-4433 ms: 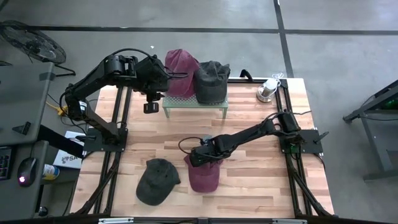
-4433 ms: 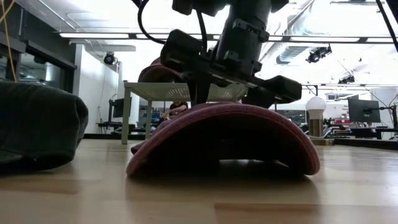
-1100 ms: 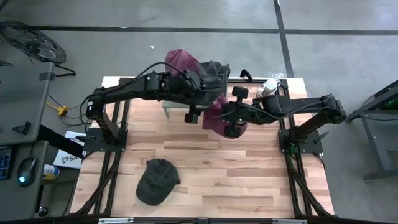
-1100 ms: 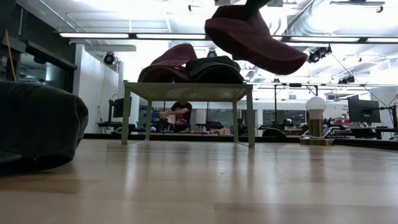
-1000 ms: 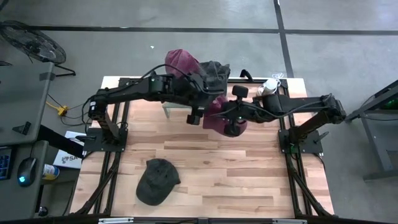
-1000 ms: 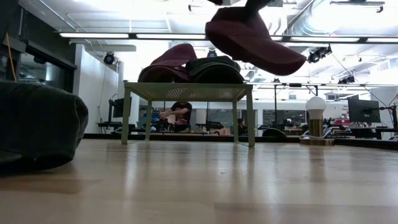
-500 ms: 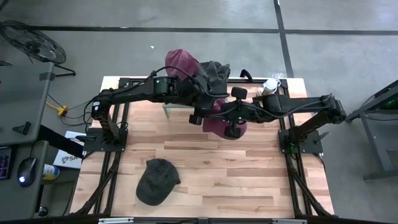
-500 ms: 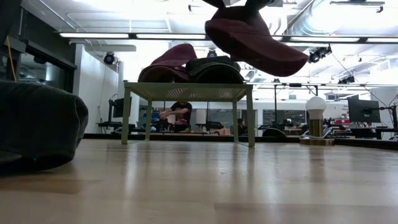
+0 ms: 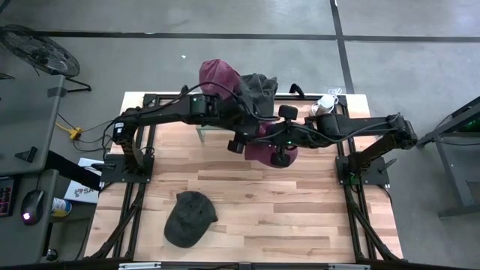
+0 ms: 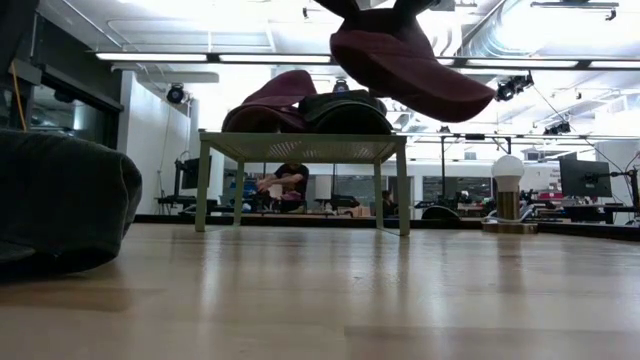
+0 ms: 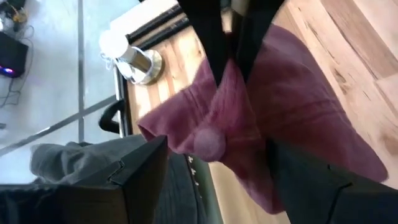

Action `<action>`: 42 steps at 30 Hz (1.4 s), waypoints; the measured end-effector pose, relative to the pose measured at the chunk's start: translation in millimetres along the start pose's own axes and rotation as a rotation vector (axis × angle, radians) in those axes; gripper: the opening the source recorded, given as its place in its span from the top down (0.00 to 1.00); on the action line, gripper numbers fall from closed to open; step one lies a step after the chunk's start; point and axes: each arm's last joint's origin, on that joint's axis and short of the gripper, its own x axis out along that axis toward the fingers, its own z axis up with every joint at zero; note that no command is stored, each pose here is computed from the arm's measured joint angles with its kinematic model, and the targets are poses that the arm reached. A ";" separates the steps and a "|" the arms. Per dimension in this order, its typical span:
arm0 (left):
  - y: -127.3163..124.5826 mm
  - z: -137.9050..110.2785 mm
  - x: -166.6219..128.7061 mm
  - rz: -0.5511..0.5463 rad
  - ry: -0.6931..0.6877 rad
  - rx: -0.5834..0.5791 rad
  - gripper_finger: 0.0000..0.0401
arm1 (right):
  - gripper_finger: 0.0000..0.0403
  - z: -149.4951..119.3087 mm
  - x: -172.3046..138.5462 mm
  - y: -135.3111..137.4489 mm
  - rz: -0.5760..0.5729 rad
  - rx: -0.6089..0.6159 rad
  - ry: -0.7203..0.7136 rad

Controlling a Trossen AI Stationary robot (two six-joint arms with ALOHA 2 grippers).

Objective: Pick & Place hat
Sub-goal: Stack the red caps on top of the red cap on the shelf

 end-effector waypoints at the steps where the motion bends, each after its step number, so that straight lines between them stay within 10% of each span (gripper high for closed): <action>1: -0.3 -0.4 0.1 -0.003 0.004 0.001 0.35 | 1.00 0.0 0.0 0.0 0.000 0.000 0.000; 20: -0.7 -0.2 4.1 -0.001 0.008 -0.010 0.95 | 1.00 -0.2 0.1 0.1 0.000 -0.001 0.002; 42: -35.1 3.7 -24.5 0.106 0.194 0.159 0.95 | 0.71 -11.8 -48.0 -23.6 -0.030 0.079 -0.094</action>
